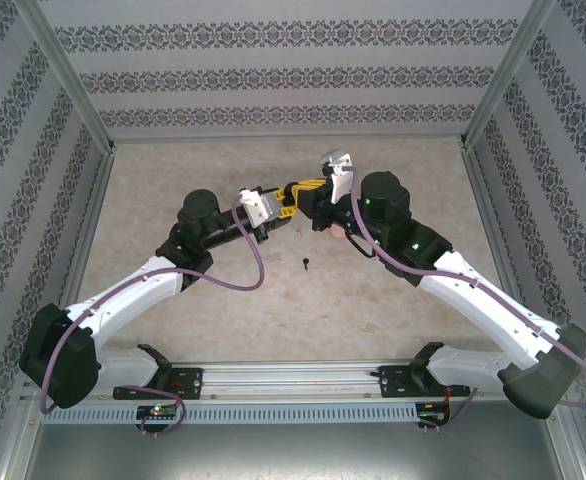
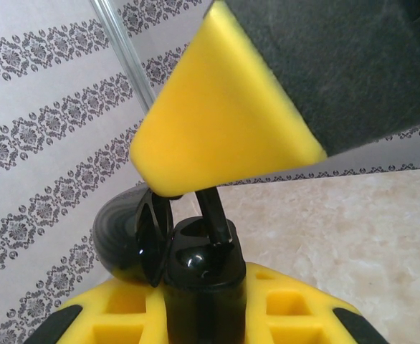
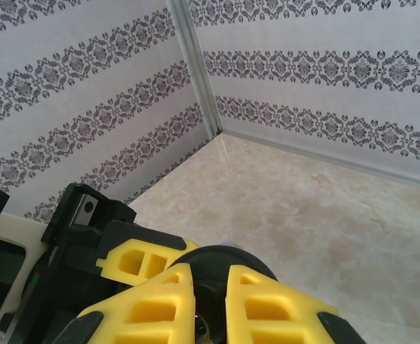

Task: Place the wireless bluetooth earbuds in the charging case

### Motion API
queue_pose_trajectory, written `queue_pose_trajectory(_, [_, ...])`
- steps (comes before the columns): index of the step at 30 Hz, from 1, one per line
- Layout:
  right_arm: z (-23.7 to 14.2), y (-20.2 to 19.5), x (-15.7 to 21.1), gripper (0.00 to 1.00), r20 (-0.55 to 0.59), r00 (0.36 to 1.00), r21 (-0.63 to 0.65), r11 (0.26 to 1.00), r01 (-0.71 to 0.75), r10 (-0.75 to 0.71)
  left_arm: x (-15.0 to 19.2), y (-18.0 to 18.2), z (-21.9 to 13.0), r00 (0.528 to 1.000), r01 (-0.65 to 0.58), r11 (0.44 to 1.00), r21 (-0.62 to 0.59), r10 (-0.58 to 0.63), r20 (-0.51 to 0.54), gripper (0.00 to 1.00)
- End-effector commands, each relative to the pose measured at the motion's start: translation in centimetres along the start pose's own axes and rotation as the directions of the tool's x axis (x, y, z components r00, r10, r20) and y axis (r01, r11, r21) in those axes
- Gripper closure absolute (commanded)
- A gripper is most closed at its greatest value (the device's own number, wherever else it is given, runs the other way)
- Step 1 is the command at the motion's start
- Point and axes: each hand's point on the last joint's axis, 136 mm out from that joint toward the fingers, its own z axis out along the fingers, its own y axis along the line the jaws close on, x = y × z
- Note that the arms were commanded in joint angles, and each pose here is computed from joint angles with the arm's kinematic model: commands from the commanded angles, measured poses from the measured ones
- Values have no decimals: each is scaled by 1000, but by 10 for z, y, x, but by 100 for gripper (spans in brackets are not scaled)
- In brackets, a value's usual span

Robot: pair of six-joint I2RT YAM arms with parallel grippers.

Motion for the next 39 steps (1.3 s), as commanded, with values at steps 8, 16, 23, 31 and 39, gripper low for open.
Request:
queue_pose_trajectory(8, [-8, 1, -5, 87, 21, 999, 11, 1000, 28, -28, -28, 6, 2, 998, -15, 1000, -5, 15, 69, 100])
queue_pose_trajectory(16, [3, 2, 16, 88, -60, 998, -12, 1000, 23, -23, -30, 7, 2, 998, -14, 1000, -5, 14, 69, 100])
queue_pose_trajectory(23, [8, 2, 30, 89, -123, 991, -24, 998, 59, -61, -30, 7, 1, 998, -10, 1000, -4, 10, 69, 100])
queue_pose_trajectory(31, [10, 14, 42, 90, -186, 961, -105, 977, 188, -205, -29, 7, 2, 998, -3, 1000, -1, 4, 62, 100])
queue_pose_trajectory(39, [12, 12, 42, 90, -212, 942, -103, 965, 242, -259, -29, 7, 2, 998, 9, 1000, 2, -9, 58, 100])
